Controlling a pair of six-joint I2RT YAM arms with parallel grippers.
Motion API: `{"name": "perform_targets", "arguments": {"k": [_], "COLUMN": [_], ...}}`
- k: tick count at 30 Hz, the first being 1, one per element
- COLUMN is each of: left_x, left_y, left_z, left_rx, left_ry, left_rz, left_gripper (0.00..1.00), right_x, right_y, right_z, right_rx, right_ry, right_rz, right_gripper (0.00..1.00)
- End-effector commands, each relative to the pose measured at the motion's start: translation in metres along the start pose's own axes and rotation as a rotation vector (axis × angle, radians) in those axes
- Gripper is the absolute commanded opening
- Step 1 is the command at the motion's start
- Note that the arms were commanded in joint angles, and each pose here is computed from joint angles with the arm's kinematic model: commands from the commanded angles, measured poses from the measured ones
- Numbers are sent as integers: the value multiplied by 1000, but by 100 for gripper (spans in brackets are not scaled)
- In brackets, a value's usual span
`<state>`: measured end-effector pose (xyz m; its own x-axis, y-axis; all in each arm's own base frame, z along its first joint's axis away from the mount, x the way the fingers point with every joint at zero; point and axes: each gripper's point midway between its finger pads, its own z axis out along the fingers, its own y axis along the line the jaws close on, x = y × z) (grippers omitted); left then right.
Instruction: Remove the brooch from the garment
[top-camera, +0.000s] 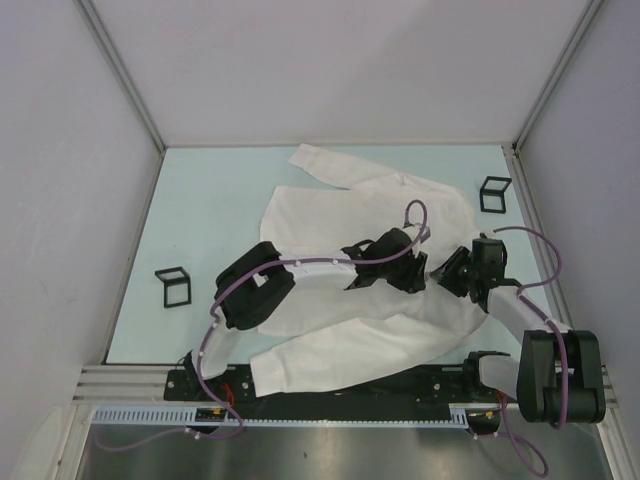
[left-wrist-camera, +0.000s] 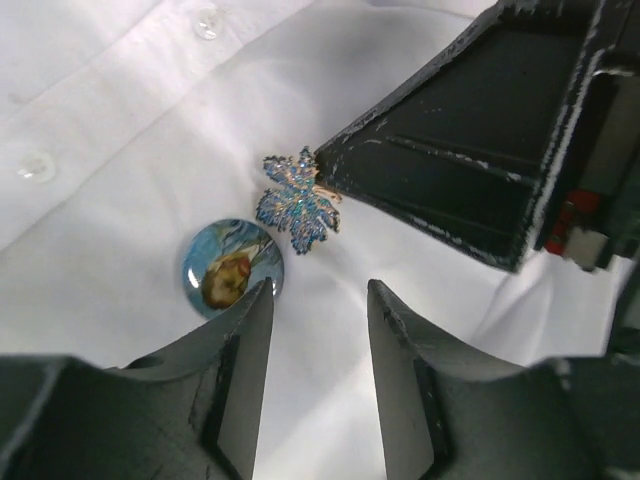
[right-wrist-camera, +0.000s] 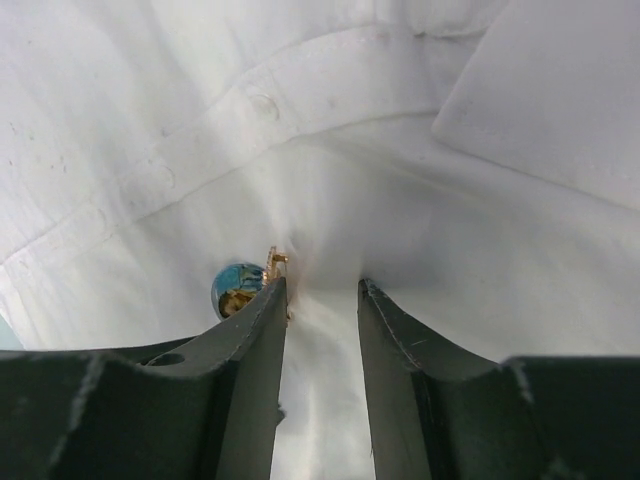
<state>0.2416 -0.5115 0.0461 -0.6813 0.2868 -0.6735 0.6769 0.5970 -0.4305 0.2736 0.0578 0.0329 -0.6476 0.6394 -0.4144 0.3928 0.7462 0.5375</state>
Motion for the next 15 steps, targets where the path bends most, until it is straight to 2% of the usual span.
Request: {"name": "perform_targets", "arguments": {"k": [1, 6, 10, 15], "left_x": [-49, -62, -59, -53], "left_y": [-18, -5, 3, 8], "left_z": [-39, -45, -36, -23], "left_rx": [66, 55, 59, 38], "left_ry": [-94, -93, -35, 4], "left_rz": [-94, -236, -357, -419], "left_gripper": [48, 45, 44, 47], "right_x": [-18, -16, -13, -10], "right_y": [29, 34, 37, 36], "right_z": [0, 0, 0, 0], "right_rx": [-87, -112, -127, -117], "right_ry": [-51, -45, -32, -27], "right_rz": [-78, -102, -108, -115], "right_gripper": [39, 37, 36, 29]}}
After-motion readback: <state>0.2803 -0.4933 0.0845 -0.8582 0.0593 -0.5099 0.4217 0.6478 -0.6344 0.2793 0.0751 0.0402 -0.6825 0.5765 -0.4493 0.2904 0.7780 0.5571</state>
